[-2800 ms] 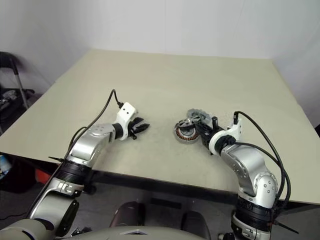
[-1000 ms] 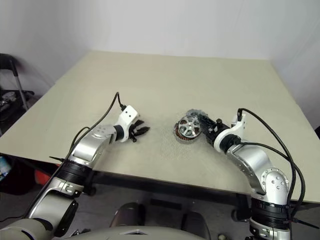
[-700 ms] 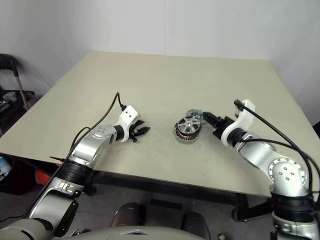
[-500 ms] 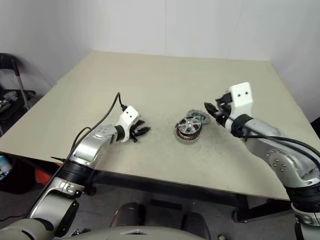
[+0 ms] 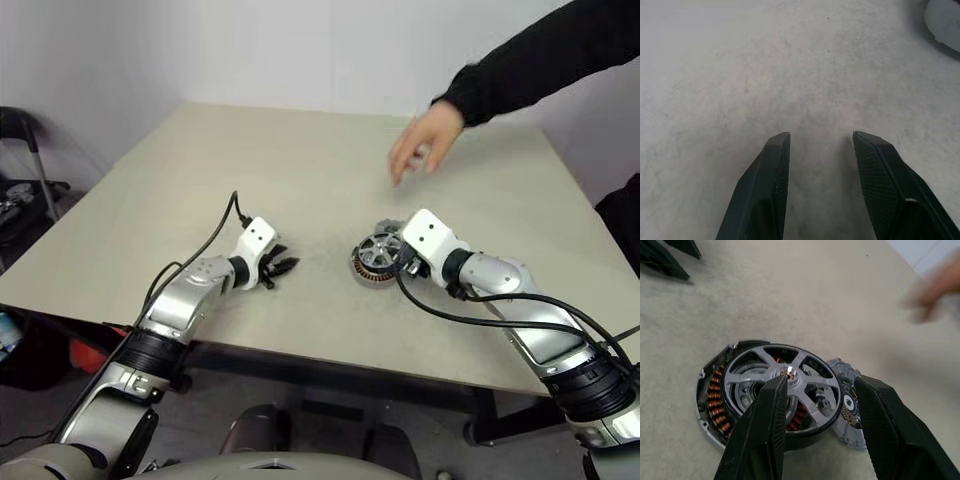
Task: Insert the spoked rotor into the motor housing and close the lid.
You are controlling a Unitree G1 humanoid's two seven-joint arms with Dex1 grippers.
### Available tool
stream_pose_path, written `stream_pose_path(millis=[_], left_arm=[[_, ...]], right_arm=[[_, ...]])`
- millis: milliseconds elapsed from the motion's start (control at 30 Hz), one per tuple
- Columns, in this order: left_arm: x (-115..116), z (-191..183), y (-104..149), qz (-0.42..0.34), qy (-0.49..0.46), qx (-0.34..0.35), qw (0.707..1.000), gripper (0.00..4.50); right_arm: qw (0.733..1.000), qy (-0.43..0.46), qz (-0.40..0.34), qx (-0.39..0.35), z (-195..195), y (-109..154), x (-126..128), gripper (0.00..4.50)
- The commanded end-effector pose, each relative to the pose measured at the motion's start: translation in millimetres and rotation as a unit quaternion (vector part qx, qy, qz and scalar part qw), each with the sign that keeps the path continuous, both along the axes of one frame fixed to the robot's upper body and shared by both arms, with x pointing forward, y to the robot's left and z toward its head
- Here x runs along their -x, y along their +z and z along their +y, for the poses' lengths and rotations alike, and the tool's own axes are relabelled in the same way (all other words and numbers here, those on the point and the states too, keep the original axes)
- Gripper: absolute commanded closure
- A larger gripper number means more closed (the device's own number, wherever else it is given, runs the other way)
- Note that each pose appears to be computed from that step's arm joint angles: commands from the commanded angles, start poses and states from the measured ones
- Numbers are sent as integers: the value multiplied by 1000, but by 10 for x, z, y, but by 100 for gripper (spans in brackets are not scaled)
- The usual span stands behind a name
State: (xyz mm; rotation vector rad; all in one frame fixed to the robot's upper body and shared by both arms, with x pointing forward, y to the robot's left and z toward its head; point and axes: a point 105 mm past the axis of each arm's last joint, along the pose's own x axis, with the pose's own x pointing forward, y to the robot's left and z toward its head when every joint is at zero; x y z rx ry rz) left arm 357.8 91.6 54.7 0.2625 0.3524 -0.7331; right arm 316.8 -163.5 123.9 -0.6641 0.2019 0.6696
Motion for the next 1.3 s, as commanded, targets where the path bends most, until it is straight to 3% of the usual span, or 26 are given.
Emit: stream_pose_path(millis=[33, 800, 1300], left_arm=[[-35, -6, 154, -30, 3, 10, 1000, 241], [-53, 18, 117, -31, 5, 0, 1000, 241], [-113, 499, 103, -30, 60, -19, 998, 241]], right_arm=[[1000, 3, -30, 2, -9, 147, -36, 236], [998, -38, -42, 11, -196, 206, -105, 236], [999, -11, -35, 6, -48, 163, -92, 236]])
